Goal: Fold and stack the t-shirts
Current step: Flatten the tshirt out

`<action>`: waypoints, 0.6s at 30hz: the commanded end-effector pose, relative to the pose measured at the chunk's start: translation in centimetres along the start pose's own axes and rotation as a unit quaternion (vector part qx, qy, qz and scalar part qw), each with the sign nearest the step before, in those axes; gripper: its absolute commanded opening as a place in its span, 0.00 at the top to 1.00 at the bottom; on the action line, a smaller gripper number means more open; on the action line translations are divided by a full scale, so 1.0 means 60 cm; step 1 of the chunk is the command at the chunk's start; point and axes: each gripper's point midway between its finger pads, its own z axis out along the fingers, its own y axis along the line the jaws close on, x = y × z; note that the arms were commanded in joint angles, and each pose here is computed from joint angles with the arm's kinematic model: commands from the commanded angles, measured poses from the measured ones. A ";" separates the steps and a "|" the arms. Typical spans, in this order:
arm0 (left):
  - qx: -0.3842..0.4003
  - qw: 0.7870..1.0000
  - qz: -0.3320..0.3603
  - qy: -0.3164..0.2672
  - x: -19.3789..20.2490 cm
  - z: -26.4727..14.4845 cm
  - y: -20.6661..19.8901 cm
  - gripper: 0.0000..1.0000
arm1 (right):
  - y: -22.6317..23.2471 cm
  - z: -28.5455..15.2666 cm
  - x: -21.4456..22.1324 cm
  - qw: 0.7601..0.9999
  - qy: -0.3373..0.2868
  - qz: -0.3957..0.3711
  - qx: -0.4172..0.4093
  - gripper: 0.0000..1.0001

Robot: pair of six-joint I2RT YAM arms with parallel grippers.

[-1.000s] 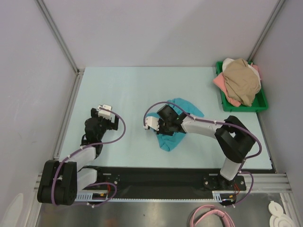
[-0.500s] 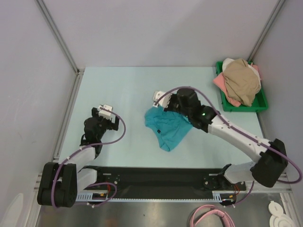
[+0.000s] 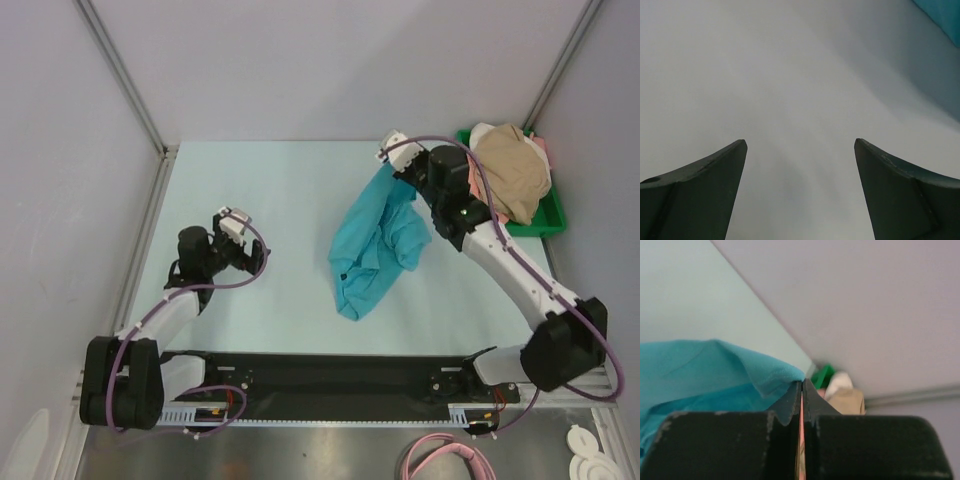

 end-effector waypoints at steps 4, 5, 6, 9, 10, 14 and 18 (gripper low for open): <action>0.014 1.000 0.024 -0.001 0.029 -0.025 -0.025 0.04 | -0.151 0.080 0.130 0.986 0.073 0.092 0.120 1.00; 0.012 1.000 0.025 -0.002 0.029 -0.026 -0.024 0.04 | -0.184 0.085 0.128 0.982 0.071 0.102 0.139 1.00; 0.011 1.000 0.025 0.000 0.031 -0.025 -0.023 0.04 | -0.202 0.090 0.142 0.978 0.082 0.113 0.154 1.00; 0.007 1.000 0.022 0.001 0.032 -0.022 -0.019 0.04 | -0.202 0.105 0.211 0.966 0.153 0.142 0.153 0.95; 0.007 1.000 0.020 0.003 0.037 -0.021 -0.020 0.04 | -0.204 0.096 0.209 0.965 0.154 0.141 0.159 0.87; -0.006 1.000 0.022 0.009 0.052 -0.019 -0.012 0.03 | -0.103 0.069 0.141 0.990 0.082 0.106 0.047 0.42; -0.004 1.000 0.021 0.006 0.047 -0.015 -0.011 0.03 | 0.053 0.068 0.132 0.985 0.081 0.103 -0.113 0.39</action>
